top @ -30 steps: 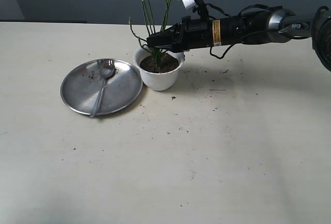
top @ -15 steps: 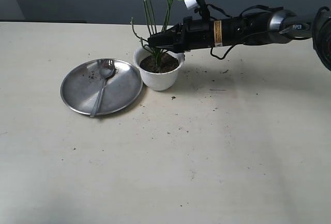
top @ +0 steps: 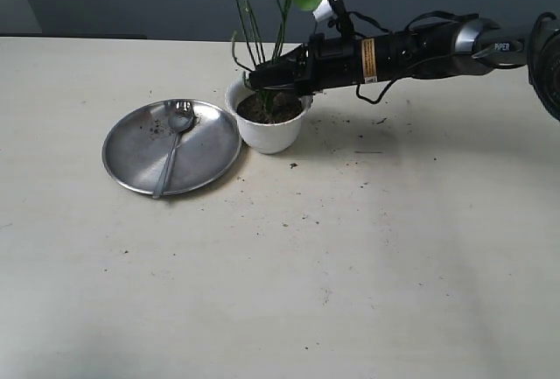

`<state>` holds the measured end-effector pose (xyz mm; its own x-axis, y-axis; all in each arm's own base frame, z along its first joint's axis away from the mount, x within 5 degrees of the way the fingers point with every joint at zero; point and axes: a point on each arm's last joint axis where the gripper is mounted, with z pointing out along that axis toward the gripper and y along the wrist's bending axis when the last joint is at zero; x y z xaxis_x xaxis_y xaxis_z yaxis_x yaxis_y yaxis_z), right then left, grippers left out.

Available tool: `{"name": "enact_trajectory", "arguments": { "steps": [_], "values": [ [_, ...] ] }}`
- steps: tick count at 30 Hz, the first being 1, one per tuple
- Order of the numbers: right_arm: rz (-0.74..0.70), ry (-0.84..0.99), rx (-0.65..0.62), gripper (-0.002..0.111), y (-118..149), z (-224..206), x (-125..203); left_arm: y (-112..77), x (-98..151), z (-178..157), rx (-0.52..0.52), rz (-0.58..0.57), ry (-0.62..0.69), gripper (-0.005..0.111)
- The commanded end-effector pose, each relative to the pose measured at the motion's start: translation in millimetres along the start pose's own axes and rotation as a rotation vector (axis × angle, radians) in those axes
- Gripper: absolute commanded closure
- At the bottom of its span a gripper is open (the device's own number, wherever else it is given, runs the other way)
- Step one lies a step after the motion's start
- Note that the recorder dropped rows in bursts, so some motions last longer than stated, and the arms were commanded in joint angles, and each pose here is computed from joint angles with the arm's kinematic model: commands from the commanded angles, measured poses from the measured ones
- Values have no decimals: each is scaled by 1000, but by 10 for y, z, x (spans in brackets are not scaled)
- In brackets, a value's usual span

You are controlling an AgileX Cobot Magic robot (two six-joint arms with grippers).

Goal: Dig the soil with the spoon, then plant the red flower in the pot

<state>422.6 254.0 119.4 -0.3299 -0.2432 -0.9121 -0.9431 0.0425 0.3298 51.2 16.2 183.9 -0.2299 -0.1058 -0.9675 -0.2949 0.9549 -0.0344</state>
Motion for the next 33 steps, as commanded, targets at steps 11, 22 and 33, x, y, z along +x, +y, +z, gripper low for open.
{"name": "enact_trajectory", "arguments": {
  "steps": [11, 22, 33],
  "values": [
    [12, 77, 12, 72, -22, 18, 171, -7, 9, 2, 11, -9, -5, 106],
    [-40, 73, 43, 72, 32, -51, -44, -7, 9, 2, 11, -9, -5, 106],
    [-50, 55, 59, 72, 30, -137, -137, -7, 9, 2, 11, -9, -5, 106]
  ]
}}
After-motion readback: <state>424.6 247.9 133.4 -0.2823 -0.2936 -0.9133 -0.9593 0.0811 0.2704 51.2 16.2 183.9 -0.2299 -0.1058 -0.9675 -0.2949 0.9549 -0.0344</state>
